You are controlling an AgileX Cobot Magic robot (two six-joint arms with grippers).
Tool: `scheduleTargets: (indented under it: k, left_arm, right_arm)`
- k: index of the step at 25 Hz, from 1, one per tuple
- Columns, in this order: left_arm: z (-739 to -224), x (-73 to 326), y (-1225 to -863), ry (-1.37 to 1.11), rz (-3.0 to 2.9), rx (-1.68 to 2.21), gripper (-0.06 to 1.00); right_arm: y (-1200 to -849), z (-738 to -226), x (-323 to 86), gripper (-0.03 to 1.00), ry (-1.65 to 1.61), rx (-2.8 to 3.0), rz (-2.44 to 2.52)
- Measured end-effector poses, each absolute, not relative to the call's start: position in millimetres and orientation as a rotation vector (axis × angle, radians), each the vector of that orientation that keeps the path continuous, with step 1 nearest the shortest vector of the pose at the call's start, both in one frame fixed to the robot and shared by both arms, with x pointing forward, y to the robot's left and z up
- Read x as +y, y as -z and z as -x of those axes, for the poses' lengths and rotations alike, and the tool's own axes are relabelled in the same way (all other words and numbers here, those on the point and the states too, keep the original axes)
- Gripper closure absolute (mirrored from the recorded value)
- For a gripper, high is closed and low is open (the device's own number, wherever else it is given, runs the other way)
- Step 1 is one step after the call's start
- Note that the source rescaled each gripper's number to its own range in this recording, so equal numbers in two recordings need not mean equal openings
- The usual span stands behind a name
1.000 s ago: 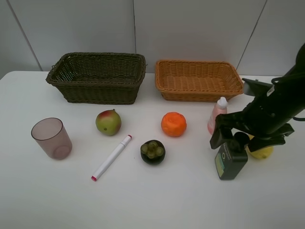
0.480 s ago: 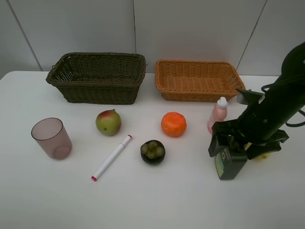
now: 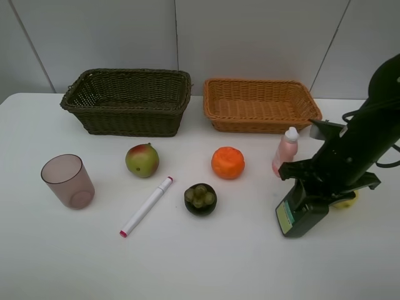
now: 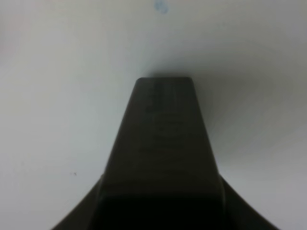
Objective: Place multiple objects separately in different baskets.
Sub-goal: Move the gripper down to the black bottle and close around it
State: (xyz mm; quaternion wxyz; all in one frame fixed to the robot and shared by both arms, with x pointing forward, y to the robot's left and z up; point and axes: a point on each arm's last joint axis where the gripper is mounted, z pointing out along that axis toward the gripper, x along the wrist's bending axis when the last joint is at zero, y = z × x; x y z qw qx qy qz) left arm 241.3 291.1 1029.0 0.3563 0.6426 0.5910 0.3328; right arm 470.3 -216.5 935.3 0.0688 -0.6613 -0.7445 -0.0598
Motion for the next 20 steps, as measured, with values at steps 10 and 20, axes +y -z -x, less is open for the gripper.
scheduleTargets:
  k: [10,20]
  left_arm:
    - [-241.3,291.1,-1029.0,-0.859,-1.66,1.526,-0.06]
    - [-241.3,291.1,-1029.0,-0.859,-1.66,1.526,-0.06]
  right_arm:
    - [-935.3,-469.3,-216.3,0.88,0.168,-2.241,1.983]
    - [-954.4,-472.1,-212.8,0.88,0.073,-2.268,1.831]
